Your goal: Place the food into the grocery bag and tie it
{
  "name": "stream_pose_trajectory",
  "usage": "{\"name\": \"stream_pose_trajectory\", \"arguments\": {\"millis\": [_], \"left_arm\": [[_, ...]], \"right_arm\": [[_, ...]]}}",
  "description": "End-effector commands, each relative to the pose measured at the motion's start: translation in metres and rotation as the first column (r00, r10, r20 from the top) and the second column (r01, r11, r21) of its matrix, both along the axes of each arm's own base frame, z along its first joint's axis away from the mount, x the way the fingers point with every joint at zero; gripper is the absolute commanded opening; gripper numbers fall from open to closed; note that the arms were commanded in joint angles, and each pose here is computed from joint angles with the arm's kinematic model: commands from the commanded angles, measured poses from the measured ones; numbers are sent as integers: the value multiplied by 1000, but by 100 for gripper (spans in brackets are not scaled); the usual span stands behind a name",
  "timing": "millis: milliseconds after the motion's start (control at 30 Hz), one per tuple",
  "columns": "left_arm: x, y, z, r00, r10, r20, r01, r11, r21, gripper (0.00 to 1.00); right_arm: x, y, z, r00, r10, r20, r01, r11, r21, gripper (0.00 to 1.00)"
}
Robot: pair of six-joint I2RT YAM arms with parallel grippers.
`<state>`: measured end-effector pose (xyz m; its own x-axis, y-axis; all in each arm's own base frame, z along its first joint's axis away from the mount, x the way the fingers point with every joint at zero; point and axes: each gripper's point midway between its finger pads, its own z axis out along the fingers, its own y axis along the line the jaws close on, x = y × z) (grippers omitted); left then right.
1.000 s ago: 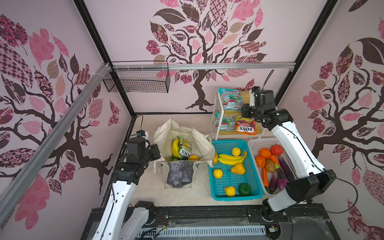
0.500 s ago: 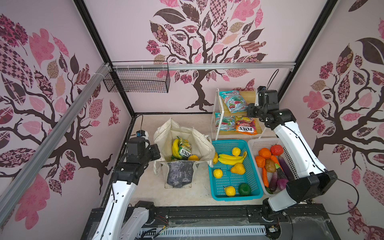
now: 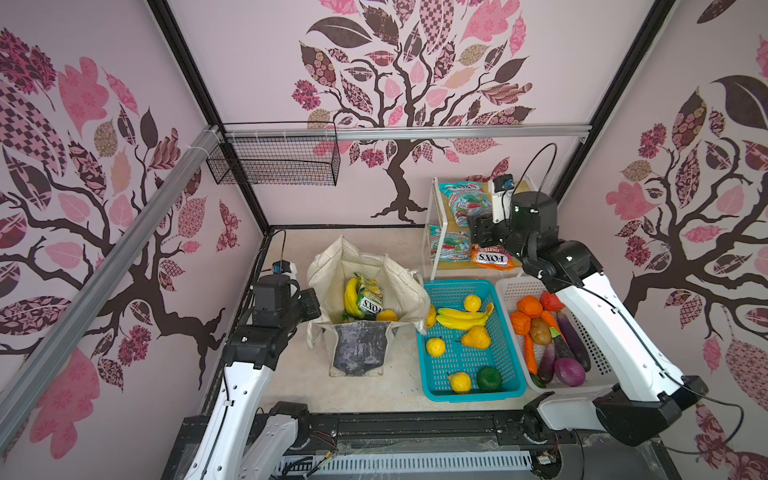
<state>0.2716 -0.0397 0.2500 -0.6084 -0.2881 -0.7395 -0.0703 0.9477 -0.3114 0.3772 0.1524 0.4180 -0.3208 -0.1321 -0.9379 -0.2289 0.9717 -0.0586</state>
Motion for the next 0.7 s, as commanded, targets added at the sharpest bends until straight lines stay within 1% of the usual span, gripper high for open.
{"name": "stream_pose_trajectory", "arguments": {"millis": [0, 200, 433, 567, 667], "left_arm": [[-3, 3, -4, 1000, 8, -2, -8, 1000, 14, 0], [-2, 2, -5, 1000, 4, -3, -4, 1000, 10, 0], [-3, 2, -4, 1000, 2, -1, -2, 1000, 11, 0], [-2, 2, -5, 1000, 3, -3, -3, 1000, 11, 0], [-2, 2, -5, 1000, 2, -6, -2, 1000, 12, 0]], "right_arm": [[6, 5, 1, 1000, -5, 14, 6, 996, -84, 74], [11, 19, -14, 999, 27, -18, -29, 993, -112, 71], [14, 22, -32, 999, 4, -43, -10, 988, -153, 73], [18, 19, -40, 998, -40, -46, 31, 981, -191, 71], [19, 21, -49, 998, -36, -60, 23, 979, -201, 70]]}}
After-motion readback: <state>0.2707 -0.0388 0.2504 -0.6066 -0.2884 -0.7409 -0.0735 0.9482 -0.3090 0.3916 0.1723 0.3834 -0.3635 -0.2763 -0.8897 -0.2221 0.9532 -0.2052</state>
